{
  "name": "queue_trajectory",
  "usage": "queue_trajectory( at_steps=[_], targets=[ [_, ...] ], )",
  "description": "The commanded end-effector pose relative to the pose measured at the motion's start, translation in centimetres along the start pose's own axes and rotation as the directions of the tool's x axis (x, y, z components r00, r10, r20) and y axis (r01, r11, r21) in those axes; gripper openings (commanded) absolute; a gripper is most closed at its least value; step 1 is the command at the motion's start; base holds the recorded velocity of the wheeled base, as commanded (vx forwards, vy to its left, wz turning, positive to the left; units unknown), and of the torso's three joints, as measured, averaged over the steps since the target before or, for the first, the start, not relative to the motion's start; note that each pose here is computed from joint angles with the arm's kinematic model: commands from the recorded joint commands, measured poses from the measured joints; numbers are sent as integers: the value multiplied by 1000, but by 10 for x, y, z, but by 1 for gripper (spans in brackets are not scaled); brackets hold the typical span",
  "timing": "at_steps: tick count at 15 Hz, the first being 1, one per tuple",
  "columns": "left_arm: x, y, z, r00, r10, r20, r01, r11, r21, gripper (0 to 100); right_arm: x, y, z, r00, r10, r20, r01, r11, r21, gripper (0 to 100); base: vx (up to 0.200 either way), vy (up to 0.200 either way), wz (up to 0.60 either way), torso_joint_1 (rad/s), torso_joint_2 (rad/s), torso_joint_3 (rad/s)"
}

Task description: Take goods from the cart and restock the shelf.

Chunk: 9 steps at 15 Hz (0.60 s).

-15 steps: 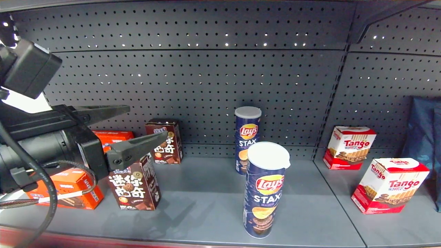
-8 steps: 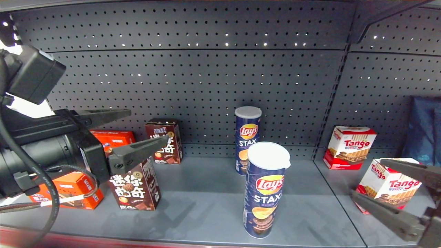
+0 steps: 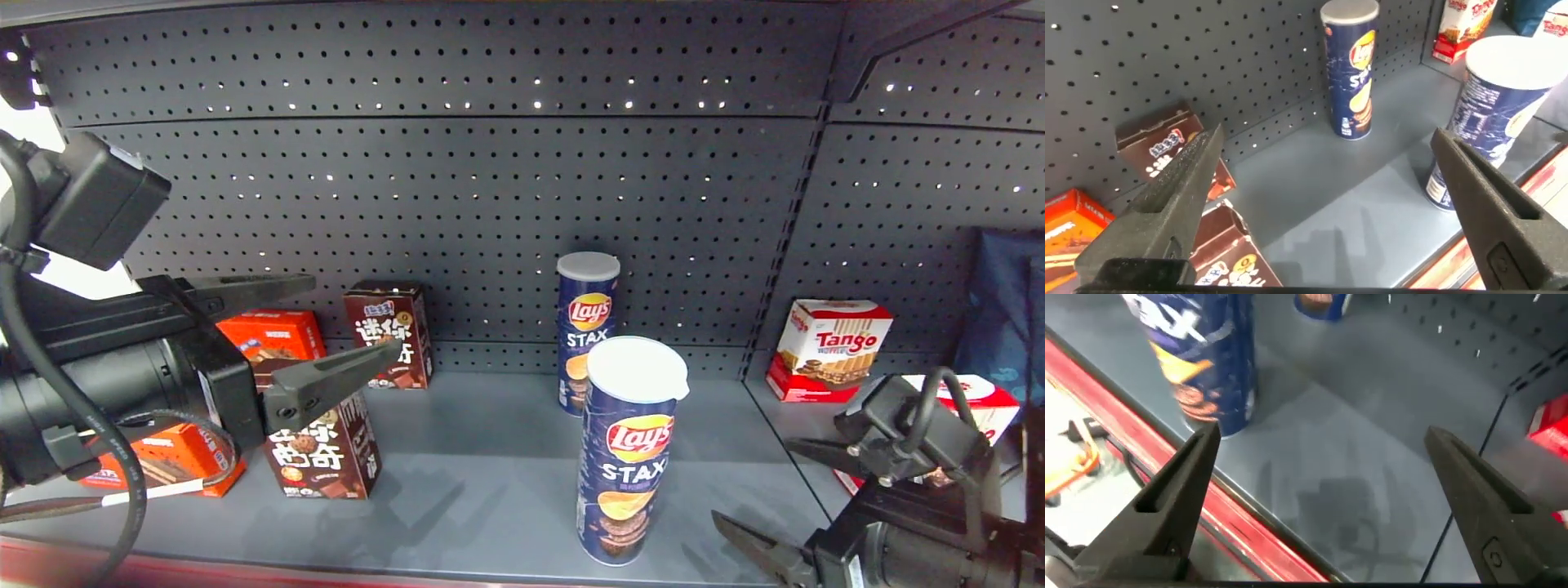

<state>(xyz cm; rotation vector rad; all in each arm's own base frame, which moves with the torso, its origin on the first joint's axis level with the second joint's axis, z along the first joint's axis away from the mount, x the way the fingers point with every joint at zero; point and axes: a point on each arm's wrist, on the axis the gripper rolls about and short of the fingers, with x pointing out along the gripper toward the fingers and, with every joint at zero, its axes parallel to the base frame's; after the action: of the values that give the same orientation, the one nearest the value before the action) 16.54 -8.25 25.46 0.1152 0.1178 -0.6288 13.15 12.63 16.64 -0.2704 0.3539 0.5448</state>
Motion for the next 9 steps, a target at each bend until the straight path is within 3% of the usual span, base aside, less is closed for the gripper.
queue_trajectory(
  at_steps=[1,9],
  targets=[
    [0,0,-3,1000,-1,-10,1,1000,-2,100,14,2,-4,998,-21,-54,21,1000,-11,100,0,0,0,0,0,0],
    [0,0,-4,1000,-1,-13,1,1000,-2,100,42,-5,9,993,-90,-78,91,996,6,100,0,0,0,0,0,0]
  ],
)
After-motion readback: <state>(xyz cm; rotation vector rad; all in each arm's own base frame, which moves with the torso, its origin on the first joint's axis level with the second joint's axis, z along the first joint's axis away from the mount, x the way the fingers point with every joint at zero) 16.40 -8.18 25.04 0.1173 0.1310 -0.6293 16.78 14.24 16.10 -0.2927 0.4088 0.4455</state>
